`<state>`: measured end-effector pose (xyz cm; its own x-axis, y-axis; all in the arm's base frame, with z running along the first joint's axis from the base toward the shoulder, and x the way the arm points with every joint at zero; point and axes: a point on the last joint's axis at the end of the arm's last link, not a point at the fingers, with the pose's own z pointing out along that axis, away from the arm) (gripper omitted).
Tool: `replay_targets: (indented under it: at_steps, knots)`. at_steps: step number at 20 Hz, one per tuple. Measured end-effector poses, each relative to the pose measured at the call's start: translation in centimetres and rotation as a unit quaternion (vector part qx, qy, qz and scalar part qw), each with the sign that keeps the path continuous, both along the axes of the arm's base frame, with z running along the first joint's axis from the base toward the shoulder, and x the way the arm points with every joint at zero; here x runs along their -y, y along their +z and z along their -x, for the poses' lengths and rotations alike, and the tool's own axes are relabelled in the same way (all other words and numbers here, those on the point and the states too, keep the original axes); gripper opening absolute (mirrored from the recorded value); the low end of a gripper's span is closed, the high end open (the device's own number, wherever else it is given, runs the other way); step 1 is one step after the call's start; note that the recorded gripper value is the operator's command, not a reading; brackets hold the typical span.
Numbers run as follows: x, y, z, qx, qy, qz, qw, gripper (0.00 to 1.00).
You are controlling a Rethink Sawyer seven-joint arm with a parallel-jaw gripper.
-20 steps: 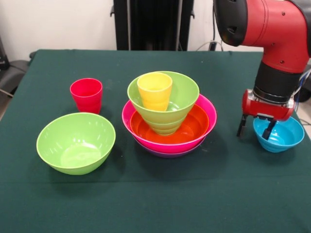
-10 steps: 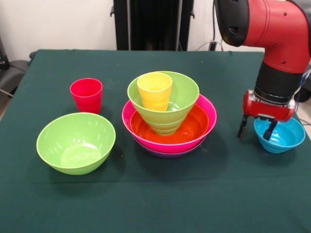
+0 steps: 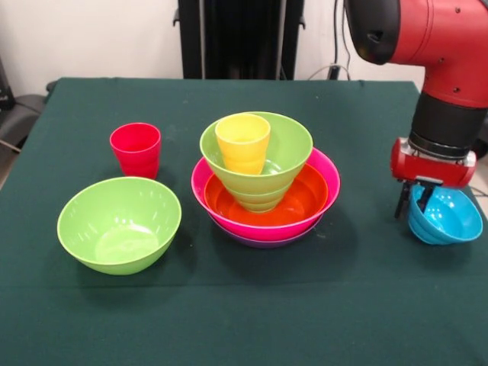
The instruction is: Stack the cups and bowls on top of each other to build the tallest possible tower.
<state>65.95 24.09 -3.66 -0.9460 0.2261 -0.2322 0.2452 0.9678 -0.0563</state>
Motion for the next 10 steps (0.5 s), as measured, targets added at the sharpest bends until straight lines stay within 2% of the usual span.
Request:
replay_targets:
  at_steps: [10]
  knots:
    - [-0.15,0.67,-0.3,0.004,-0.002,-0.003,1.0,0.0]
